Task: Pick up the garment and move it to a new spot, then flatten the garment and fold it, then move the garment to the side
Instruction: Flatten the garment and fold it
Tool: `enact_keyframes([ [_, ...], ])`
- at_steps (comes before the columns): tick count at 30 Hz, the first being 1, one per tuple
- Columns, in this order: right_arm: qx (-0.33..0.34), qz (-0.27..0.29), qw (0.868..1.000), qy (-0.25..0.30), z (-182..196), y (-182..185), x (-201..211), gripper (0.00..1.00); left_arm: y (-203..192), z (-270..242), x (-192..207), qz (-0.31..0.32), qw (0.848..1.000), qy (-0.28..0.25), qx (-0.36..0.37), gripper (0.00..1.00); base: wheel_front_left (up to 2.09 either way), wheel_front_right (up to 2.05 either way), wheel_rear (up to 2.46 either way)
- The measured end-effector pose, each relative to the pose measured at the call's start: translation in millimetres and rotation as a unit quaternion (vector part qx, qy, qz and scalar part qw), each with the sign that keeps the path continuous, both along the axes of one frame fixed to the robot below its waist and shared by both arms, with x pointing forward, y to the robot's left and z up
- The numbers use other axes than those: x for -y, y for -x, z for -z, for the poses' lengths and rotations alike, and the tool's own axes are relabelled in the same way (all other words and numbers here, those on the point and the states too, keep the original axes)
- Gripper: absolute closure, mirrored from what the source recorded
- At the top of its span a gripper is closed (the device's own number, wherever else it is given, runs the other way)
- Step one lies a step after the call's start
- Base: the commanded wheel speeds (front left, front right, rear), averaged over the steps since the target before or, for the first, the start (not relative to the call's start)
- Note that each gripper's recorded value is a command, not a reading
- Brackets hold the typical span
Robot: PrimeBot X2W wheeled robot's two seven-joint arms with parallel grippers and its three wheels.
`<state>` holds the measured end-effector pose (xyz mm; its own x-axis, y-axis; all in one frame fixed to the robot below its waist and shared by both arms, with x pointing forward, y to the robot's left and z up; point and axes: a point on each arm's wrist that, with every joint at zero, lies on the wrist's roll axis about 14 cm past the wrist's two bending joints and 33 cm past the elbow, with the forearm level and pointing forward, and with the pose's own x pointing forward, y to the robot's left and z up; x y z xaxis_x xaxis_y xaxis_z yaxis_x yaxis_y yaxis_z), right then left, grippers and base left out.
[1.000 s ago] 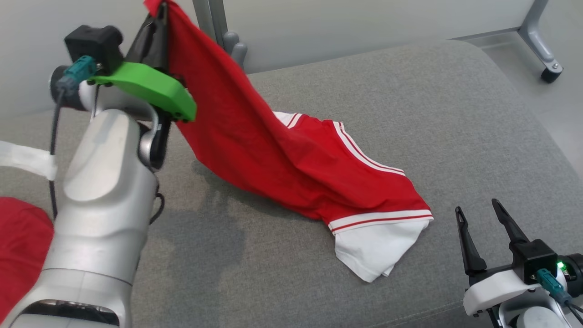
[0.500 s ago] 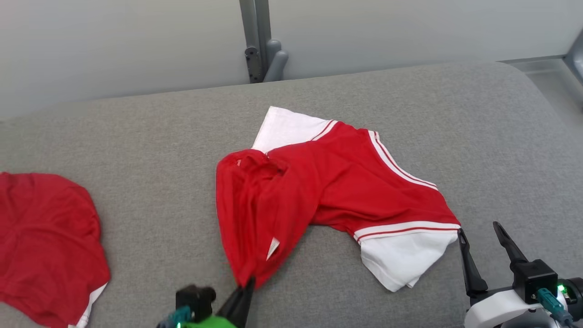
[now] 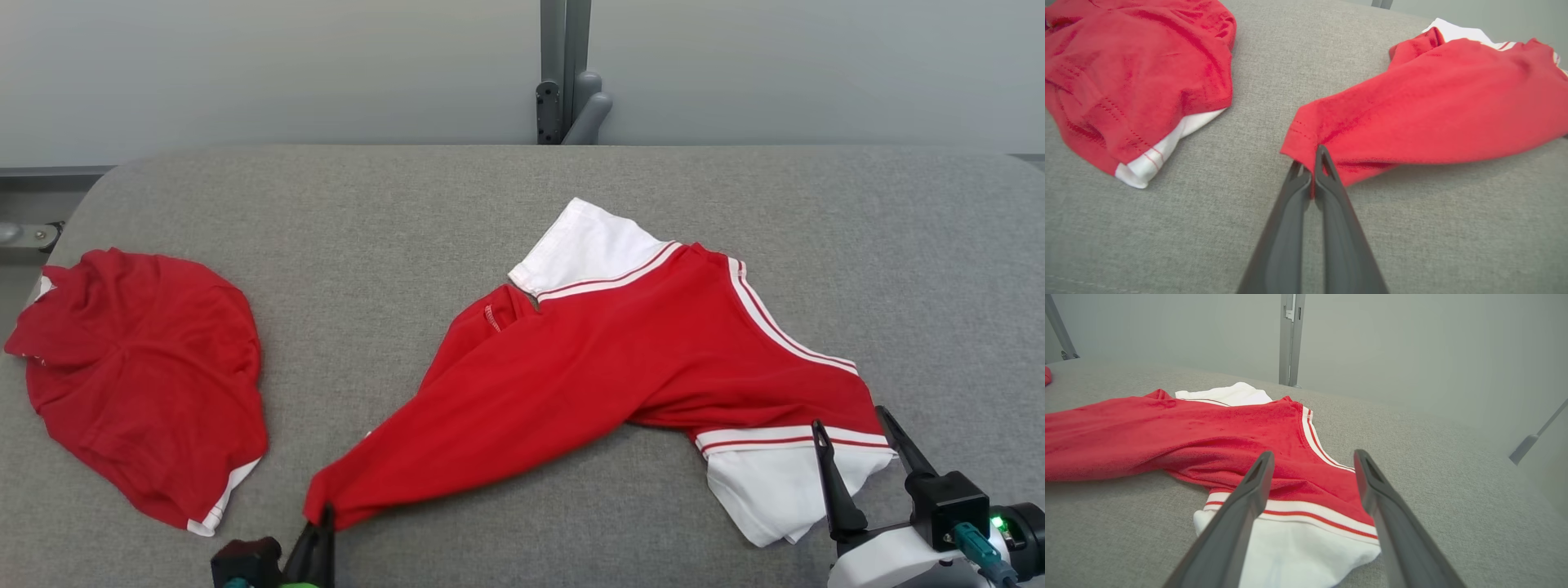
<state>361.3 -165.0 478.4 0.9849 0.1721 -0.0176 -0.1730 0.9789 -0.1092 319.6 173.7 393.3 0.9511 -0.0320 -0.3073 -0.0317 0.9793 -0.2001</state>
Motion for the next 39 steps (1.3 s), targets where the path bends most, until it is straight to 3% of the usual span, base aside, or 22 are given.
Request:
enact_keyframes([
  [3,0.001,-0.004,1.0,-0.001,0,0,-3,0.0,9,-3,21,0.035,0.999,0.026,0.01,1.0,0.0,0.0,0.0],
  [6,-0.005,-0.003,1.0,-0.002,3,0,-3,0.0,15,-7,51,0.083,0.995,0.049,0.018,0.69,0.0,0.0,0.0],
  [9,-0.011,0.0,1.0,-0.003,7,0,-2,0.0,25,-1,85,0.138,0.988,0.065,0.006,0.49,0.0,0.0,0.0],
  [12,-0.015,0.002,1.0,-0.004,10,0,-1,0.0,41,18,104,0.168,0.982,0.079,-0.037,0.07,0.0,0.0,0.0],
  [13,-0.016,0.004,1.0,-0.005,10,0,0,0.0,45,23,108,0.178,0.98,0.08,-0.048,0.0,0.0,0.0,0.0],
  [24,-0.002,0.052,0.999,-0.002,1,11,31,0.0,23,36,90,0.174,0.975,0.082,-0.108,0.0,0.0,0.0,0.0],
  [33,0.001,0.082,0.997,-0.003,-1,23,48,0.0,-1,-11,121,0.221,0.965,0.123,-0.069,0.0,0.0,0.0,0.0],
  [39,0.0,0.092,0.996,-0.004,-1,20,53,0.0,-12,-24,131,0.235,0.963,0.119,-0.052,0.0,0.0,0.0,0.0],
])
